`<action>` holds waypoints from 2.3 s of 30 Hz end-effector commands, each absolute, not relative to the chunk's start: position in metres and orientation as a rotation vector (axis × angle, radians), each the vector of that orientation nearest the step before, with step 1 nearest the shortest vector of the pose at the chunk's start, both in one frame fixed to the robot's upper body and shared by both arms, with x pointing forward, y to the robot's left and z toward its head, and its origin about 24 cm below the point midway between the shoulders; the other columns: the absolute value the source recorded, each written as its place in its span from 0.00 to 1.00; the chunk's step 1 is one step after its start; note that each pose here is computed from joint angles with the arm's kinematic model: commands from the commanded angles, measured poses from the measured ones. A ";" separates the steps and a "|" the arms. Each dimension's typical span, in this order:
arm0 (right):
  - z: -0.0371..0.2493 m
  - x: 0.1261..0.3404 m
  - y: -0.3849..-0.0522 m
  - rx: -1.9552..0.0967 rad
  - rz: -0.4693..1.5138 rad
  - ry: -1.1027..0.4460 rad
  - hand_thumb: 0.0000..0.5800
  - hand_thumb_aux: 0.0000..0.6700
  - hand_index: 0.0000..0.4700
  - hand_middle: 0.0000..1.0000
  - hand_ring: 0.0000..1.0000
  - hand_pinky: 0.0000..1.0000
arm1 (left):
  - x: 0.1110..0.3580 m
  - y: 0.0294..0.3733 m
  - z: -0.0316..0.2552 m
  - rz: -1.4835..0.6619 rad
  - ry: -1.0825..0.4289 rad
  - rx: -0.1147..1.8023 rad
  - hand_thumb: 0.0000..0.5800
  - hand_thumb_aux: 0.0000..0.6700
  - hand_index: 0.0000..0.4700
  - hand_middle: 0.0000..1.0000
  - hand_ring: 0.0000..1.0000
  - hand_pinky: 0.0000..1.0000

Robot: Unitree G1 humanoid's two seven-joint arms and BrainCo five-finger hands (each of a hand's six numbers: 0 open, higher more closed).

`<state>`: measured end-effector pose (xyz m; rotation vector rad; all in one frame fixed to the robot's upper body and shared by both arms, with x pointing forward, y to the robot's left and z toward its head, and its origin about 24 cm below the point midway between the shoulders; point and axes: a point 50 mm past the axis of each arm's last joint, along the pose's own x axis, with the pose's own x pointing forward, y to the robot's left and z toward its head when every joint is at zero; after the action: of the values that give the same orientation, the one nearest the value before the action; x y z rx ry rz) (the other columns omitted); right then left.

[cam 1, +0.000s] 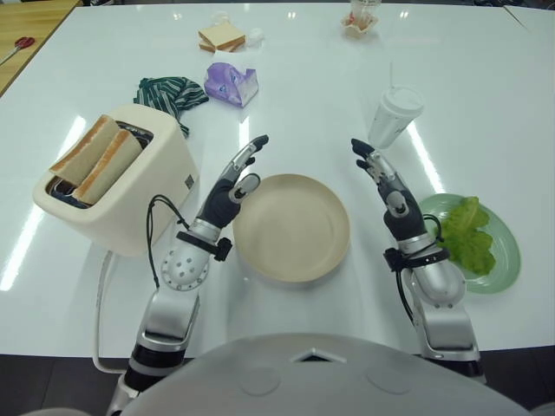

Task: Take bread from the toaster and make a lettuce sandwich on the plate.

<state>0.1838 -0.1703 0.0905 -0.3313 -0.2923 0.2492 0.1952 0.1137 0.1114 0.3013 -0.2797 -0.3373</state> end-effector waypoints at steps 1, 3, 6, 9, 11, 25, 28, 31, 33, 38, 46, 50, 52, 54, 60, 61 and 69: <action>0.089 0.178 -0.175 -0.273 0.209 -0.284 0.00 0.00 0.00 0.00 0.00 0.00 | 0.185 0.124 0.172 -0.295 -0.472 0.295 0.00 0.00 0.00 0.00 0.00 0.00; 0.090 0.175 -0.174 -0.252 0.195 -0.285 0.00 0.00 0.00 0.00 0.00 0.00 | 0.185 0.136 0.202 -0.290 -0.546 0.347 0.00 0.00 0.00 0.00 0.00 0.00; 0.091 0.172 -0.172 -0.236 0.168 -0.282 0.00 0.00 0.00 0.00 0.00 0.00 | 0.192 0.159 0.245 -0.212 -0.627 0.508 0.00 0.00 0.00 0.00 0.00 0.00; 0.091 0.173 -0.168 -0.243 0.179 -0.284 0.00 0.00 0.00 0.00 0.00 0.00 | 0.190 0.185 0.294 -0.091 -0.736 0.695 0.00 0.00 0.00 0.00 0.00 0.00; 0.091 0.173 -0.167 -0.230 0.196 -0.284 0.00 0.00 0.00 0.00 0.00 0.00 | 0.195 0.208 0.310 0.050 -0.717 0.906 0.00 0.00 0.00 0.00 0.00 0.00; 0.088 0.166 -0.173 -0.227 0.176 -0.273 0.00 0.00 0.00 0.00 0.00 0.00 | 0.236 0.322 0.208 0.110 -0.048 2.000 0.00 0.00 0.00 0.00 0.00 0.00; 0.088 0.165 -0.173 -0.233 0.176 -0.275 0.00 0.00 0.00 0.00 0.00 0.00 | 0.236 0.328 0.201 0.093 0.002 2.053 0.00 0.00 0.00 0.00 0.00 0.00; 0.089 0.163 -0.174 -0.239 0.175 -0.277 0.00 0.00 0.00 0.00 0.00 0.00 | 0.237 0.330 0.200 0.093 0.024 2.070 0.00 0.00 0.00 0.00 0.00 0.00; 0.089 0.162 -0.174 -0.241 0.175 -0.277 0.00 0.00 0.00 0.00 0.00 0.00 | 0.236 0.330 0.200 0.097 0.031 2.076 0.00 0.00 0.00 0.00 0.00 0.00; 0.089 0.160 -0.173 -0.243 0.175 -0.275 0.00 0.00 0.00 0.00 0.00 0.00 | 0.233 0.332 0.204 0.119 0.033 2.074 0.33 0.18 0.18 0.00 0.00 0.00; 0.087 0.160 -0.174 -0.278 0.180 -0.265 0.00 0.00 0.00 0.00 0.00 0.00 | 0.226 0.318 0.190 0.015 0.036 1.936 0.33 0.18 0.18 0.00 0.00 0.00; 0.087 0.158 -0.175 -0.286 0.176 -0.264 0.00 0.00 0.00 0.00 0.00 0.00 | 0.221 0.310 0.175 -0.104 0.075 1.839 0.05 0.03 0.03 0.00 0.00 0.00; 0.087 0.158 -0.176 -0.291 0.177 -0.264 0.00 0.00 0.00 0.00 0.00 0.00 | 0.216 0.306 0.167 -0.172 0.106 1.784 0.20 0.11 0.11 0.00 0.00 0.00; 0.086 0.158 -0.176 -0.292 0.178 -0.264 0.00 0.00 0.00 0.00 0.00 0.00 | 0.214 0.304 0.165 -0.189 0.115 1.760 0.77 0.52 0.52 0.00 0.00 0.00; 0.086 0.158 -0.177 -0.297 0.176 -0.266 0.00 0.00 0.00 0.00 0.00 0.00 | 0.219 0.305 0.193 -0.002 -0.005 1.674 1.00 1.00 1.00 0.00 0.00 0.00; 0.086 0.158 -0.177 -0.300 0.175 -0.267 0.00 0.00 0.00 0.00 0.00 0.00 | 0.219 0.305 0.199 0.039 -0.033 1.659 1.00 1.00 1.00 0.00 0.00 0.00; 0.087 0.158 -0.179 -0.340 0.176 -0.271 0.00 0.00 0.00 0.00 0.00 0.00 | 0.218 0.308 0.218 0.202 -0.124 1.574 1.00 1.00 1.00 0.36 0.36 0.36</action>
<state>0.1579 -0.1764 0.0884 -0.3156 -0.2803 0.1745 0.2184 0.3080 0.2173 1.6129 -0.1121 0.1891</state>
